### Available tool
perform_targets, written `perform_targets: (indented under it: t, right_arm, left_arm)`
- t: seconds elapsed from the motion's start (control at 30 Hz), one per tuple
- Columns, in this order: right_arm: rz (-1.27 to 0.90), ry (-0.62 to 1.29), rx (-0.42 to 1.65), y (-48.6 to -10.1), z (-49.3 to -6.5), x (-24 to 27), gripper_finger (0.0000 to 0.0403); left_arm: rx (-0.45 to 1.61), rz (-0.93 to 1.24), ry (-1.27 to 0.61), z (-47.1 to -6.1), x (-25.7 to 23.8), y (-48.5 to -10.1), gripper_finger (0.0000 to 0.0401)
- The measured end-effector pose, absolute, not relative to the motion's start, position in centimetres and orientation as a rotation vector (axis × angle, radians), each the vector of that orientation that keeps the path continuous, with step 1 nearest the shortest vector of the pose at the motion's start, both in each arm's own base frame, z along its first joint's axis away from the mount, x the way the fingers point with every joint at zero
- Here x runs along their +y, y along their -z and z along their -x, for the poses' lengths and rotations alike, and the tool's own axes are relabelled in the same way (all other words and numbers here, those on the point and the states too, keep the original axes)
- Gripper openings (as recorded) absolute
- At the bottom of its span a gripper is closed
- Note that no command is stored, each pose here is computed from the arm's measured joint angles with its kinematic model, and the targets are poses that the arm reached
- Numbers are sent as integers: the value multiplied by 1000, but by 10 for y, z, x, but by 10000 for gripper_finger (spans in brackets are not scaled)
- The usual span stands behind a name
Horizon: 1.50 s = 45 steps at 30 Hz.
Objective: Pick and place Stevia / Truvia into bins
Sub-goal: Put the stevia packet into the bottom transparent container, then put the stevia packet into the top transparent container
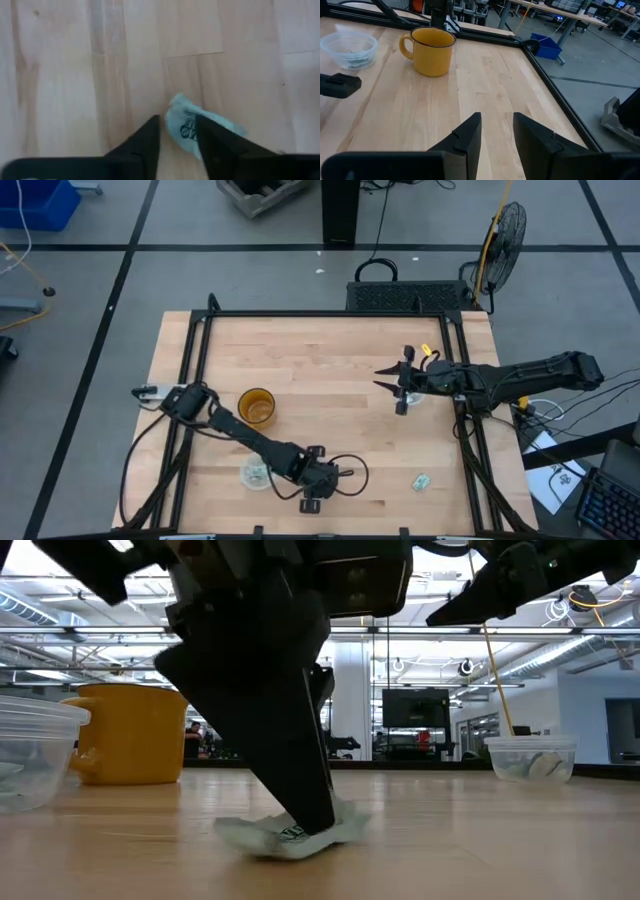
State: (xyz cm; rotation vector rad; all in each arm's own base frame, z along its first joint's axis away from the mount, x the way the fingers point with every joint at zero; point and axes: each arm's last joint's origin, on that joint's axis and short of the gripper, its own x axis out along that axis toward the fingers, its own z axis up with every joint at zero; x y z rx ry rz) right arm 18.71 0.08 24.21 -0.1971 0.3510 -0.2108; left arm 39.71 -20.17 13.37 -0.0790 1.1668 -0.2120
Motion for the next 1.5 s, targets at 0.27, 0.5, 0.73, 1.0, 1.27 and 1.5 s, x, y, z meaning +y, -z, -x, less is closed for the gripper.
perform_targets:
  t: [0.27,0.5,0.73,1.0,1.27,1.5]
  right_arm:
    - [197,211,351,-242,-187,1,106]
    - [198,211,351,-242,-187,1,105]
    - [198,211,352,-242,-187,1,105]
    - [197,211,352,-242,-187,1,105]
    - [197,211,351,-242,-187,1,105]
    - [197,211,351,-242,-187,1,105]
  left_arm:
    - [1216,16,209,-378,-195,-167,10]
    - [1267,26,-2,-322,-189,-242,4]
    - [1274,122,-111,-278,-201,-275,3]
    - [1342,127,-282,-257,-210,-243,3]
    - [1407,293,-379,-252,-198,-199,46]
    - [1462,325,-364,-259,-188,-197,86]
